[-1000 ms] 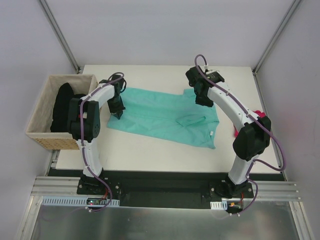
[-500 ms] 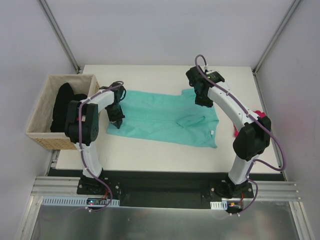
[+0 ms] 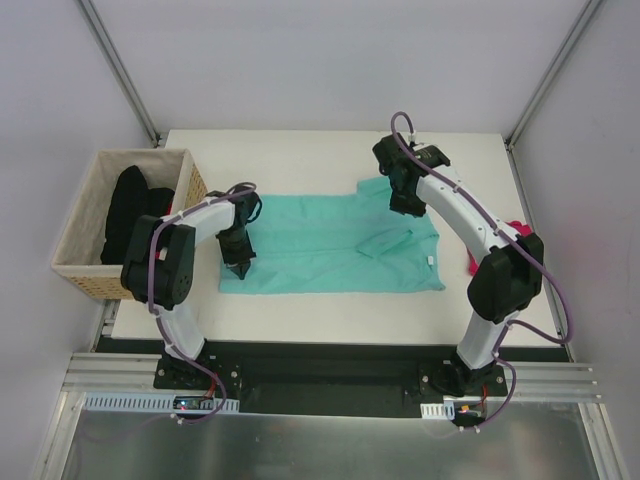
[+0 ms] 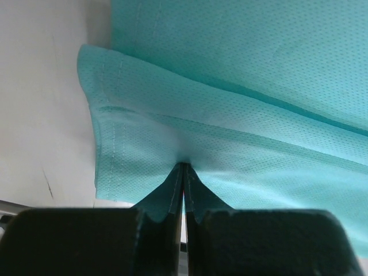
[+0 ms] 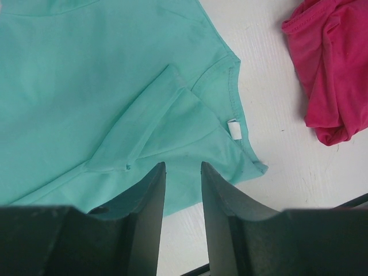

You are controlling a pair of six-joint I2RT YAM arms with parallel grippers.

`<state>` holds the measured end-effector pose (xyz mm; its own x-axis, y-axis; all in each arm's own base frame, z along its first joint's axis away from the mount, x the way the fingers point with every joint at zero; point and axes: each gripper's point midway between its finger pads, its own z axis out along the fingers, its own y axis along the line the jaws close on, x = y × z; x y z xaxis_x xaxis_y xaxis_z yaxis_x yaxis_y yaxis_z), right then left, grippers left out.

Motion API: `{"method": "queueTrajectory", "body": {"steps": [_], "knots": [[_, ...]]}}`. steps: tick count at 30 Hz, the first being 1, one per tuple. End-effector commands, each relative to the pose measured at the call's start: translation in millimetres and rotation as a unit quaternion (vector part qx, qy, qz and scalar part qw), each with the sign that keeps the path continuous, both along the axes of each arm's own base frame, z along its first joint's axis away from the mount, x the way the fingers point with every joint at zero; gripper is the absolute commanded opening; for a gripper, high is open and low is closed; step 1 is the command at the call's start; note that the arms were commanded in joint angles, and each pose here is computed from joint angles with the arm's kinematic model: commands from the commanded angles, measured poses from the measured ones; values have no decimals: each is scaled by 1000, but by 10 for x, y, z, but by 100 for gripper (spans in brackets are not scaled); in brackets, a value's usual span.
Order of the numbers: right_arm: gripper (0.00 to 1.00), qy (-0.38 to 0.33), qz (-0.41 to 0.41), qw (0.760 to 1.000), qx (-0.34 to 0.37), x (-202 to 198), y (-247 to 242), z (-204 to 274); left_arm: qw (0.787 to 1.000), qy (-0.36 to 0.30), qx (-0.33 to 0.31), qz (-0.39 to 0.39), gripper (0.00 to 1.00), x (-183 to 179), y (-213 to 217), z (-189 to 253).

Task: Fold and stack the t-shirts
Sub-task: Fold the flattened tshirt in 1/3 of the way

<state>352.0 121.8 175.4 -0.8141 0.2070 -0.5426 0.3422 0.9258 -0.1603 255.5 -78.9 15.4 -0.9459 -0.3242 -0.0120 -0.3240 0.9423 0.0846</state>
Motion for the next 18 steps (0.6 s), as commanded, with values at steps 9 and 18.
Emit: {"method": "queueTrajectory", "body": {"steps": [9,18], "knots": [[34,-22,5,999,29,-26,17,137,998,46,2,33,0,-695,-1,12],[34,-20,12,999,38,9,88,93,997,60,11,41,0,-957,40,10]]}}
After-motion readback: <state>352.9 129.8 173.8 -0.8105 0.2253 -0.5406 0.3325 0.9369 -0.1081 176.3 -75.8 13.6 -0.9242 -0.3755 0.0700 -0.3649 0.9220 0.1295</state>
